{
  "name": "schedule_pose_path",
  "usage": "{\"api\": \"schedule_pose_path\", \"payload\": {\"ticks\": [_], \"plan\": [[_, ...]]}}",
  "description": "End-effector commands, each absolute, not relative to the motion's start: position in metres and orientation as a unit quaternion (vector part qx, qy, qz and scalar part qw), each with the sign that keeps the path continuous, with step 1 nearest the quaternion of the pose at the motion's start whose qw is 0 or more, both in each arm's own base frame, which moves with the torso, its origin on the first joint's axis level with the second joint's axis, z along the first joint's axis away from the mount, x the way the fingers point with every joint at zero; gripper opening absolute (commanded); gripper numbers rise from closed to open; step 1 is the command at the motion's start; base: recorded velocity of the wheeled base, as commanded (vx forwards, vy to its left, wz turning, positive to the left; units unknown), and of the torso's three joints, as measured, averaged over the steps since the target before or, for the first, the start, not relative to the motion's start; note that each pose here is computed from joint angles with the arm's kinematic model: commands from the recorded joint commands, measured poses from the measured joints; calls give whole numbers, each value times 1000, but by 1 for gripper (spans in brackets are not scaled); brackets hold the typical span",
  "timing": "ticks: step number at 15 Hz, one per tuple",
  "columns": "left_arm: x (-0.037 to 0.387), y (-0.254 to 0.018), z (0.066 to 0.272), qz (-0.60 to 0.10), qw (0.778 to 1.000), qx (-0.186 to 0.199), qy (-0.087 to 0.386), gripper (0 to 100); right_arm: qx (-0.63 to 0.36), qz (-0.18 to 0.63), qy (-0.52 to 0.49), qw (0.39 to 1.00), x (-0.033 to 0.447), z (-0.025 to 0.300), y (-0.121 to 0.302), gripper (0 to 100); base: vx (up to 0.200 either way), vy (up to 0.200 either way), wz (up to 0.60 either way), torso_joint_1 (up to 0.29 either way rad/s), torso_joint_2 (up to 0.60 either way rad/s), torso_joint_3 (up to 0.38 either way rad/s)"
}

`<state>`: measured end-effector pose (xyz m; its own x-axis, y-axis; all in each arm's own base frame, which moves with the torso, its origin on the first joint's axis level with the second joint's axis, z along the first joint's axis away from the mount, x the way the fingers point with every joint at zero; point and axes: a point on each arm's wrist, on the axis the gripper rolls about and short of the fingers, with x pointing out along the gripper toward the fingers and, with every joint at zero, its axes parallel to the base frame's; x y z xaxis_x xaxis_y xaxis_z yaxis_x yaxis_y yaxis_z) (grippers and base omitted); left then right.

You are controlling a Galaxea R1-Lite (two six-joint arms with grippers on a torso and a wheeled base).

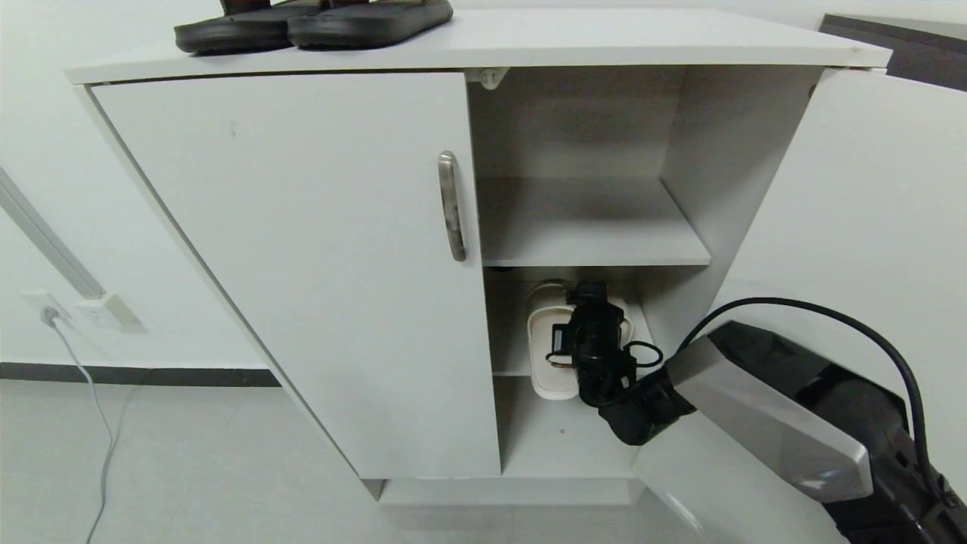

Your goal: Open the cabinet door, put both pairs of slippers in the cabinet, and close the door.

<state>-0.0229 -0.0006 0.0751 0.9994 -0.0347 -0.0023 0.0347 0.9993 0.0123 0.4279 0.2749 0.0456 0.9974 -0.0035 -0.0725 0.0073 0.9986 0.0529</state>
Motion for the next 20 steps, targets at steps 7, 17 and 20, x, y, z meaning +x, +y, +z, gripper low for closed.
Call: {"api": "schedule_pose_path", "payload": {"ticks": [7,17,20], "plan": [[-23,-1,75,-18,1000,6,2,0,18,-4,28,999,454,44,276,0,0,0,0,0,0,0],[-23,-1,75,-18,1000,6,1,0,12,-4,37,999,448,40,274,100,0,0,0,0,0,0],[-23,-1,75,-18,1000,6,1,0,12,6,37,999,426,54,271,100,0,0,0,0,0,0]]}}
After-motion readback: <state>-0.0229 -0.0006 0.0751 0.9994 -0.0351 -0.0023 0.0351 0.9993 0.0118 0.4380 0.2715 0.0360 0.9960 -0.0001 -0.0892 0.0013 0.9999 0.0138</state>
